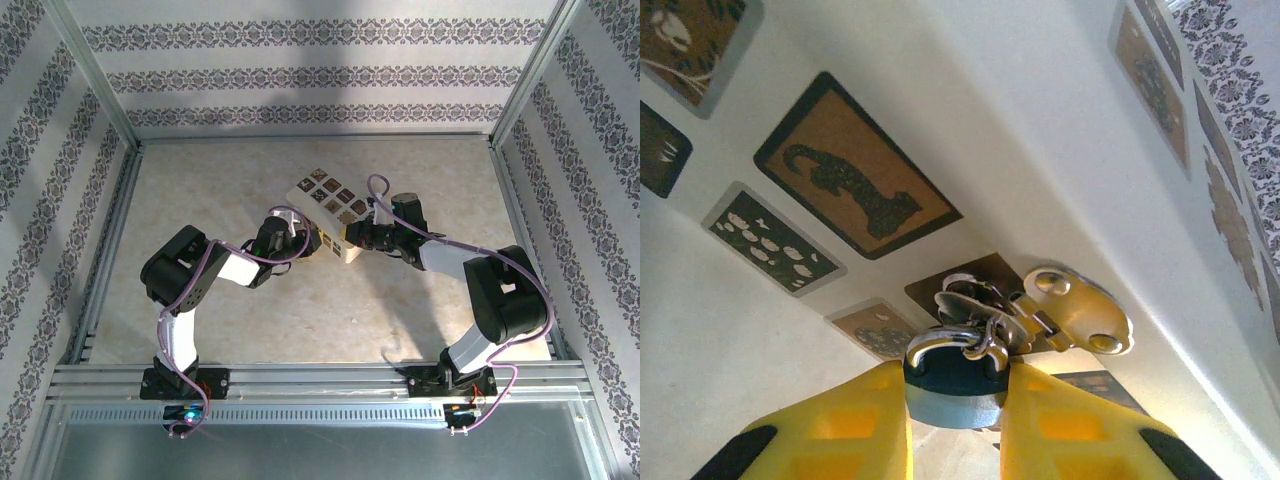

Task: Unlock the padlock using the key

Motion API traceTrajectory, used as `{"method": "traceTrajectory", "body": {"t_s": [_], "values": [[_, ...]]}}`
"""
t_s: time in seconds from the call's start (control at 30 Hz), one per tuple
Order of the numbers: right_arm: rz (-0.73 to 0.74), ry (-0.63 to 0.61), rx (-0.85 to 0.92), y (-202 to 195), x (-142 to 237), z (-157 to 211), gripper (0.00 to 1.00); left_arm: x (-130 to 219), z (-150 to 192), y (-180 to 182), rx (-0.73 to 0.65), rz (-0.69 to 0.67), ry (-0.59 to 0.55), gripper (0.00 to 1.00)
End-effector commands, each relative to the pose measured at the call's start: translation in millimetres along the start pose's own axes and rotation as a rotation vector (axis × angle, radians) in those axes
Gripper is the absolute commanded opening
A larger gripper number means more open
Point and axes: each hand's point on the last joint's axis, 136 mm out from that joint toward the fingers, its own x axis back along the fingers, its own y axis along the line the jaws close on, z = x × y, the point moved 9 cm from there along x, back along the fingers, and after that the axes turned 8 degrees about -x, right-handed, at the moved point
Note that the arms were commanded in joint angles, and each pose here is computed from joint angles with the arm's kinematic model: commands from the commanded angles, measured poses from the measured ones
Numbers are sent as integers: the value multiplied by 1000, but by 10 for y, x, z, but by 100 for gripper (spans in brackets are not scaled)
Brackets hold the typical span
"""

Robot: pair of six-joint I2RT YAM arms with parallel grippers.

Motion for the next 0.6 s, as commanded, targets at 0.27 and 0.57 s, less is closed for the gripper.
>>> {"method": "traceTrajectory", "body": {"t_s": [0.27,0.57], "values": [[42,-12,52,161,271,160,0,129,-110,-273,-9,44,13,21],[108,20,258,191,437,573,0,280,-163,-462,54,65,106,21]]}}
